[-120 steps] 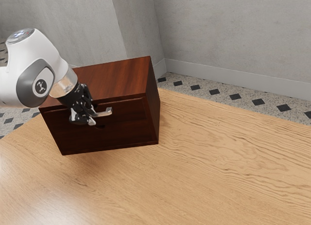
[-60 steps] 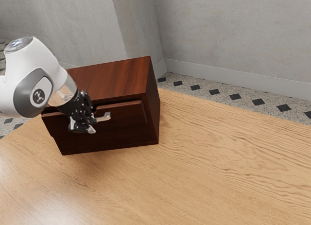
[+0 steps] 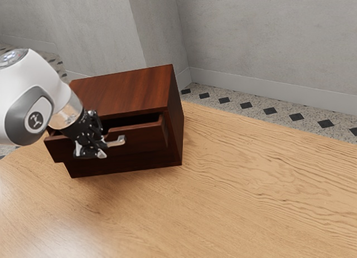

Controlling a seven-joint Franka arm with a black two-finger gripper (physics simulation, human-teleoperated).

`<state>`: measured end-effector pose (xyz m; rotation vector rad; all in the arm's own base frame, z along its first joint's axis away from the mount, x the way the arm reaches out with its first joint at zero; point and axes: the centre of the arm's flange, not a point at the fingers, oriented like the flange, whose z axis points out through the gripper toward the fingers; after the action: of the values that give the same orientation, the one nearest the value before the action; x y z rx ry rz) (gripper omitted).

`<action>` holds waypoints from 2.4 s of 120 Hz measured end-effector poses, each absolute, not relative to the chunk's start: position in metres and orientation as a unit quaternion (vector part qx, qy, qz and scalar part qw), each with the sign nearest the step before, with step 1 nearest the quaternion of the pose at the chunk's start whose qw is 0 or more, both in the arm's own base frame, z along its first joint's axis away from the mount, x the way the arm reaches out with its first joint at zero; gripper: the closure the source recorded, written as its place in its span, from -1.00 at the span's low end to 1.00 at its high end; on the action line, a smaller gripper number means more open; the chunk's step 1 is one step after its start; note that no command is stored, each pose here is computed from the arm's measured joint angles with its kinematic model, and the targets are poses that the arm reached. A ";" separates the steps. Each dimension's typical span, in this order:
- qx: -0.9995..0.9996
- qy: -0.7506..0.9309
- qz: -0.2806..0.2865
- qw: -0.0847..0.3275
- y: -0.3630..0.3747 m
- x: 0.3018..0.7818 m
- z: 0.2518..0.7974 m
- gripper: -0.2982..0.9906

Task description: Pull the drawer handle with one arm to open the drawer

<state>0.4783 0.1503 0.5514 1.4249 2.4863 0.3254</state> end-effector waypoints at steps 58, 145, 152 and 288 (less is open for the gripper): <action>0.497 0.850 0.116 0.132 0.138 0.456 0.552 0.39; 0.502 0.845 0.120 0.141 0.120 0.438 0.553 0.25; 0.500 0.846 0.119 0.142 0.119 0.436 0.552 0.25; 0.489 0.850 0.120 0.153 0.096 0.391 0.547 0.24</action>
<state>0.3913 0.0957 0.5474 1.4032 2.4394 0.3435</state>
